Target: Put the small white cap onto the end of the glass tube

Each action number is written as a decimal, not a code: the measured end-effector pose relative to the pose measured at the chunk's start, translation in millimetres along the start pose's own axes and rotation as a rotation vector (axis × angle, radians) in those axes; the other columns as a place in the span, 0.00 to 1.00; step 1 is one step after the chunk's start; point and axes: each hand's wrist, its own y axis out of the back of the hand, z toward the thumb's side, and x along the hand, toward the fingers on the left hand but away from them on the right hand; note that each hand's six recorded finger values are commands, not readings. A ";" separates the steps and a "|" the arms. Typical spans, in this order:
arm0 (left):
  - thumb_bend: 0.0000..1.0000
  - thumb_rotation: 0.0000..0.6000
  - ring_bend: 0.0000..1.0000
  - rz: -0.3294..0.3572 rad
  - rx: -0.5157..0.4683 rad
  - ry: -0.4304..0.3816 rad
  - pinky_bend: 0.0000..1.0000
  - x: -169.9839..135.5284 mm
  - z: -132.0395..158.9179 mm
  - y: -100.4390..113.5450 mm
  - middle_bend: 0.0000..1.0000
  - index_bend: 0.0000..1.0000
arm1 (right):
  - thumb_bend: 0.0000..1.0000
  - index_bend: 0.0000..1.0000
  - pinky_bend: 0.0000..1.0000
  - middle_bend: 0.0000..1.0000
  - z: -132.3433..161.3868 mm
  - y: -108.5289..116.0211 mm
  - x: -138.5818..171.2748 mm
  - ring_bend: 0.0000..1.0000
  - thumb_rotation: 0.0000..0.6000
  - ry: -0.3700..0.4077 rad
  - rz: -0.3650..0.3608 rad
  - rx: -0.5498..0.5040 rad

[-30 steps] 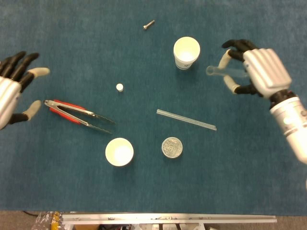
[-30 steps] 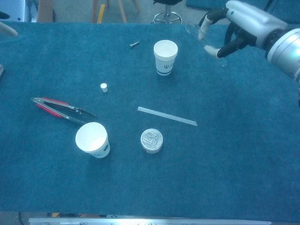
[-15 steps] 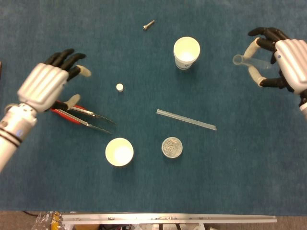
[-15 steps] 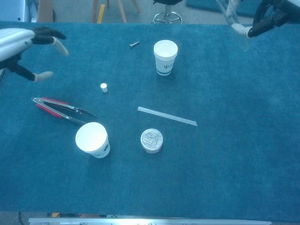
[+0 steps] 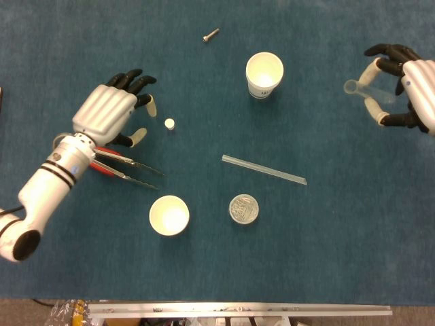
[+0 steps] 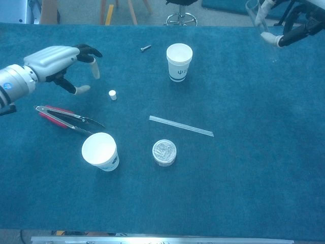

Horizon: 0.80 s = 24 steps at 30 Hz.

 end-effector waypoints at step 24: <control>0.28 1.00 0.00 -0.045 0.034 0.023 0.05 39.1 7.1 -37.2 0.11 0.40 | 0.42 0.66 0.53 0.25 -24.1 -4.8 1.1 0.19 1.00 -0.025 0.023 -0.018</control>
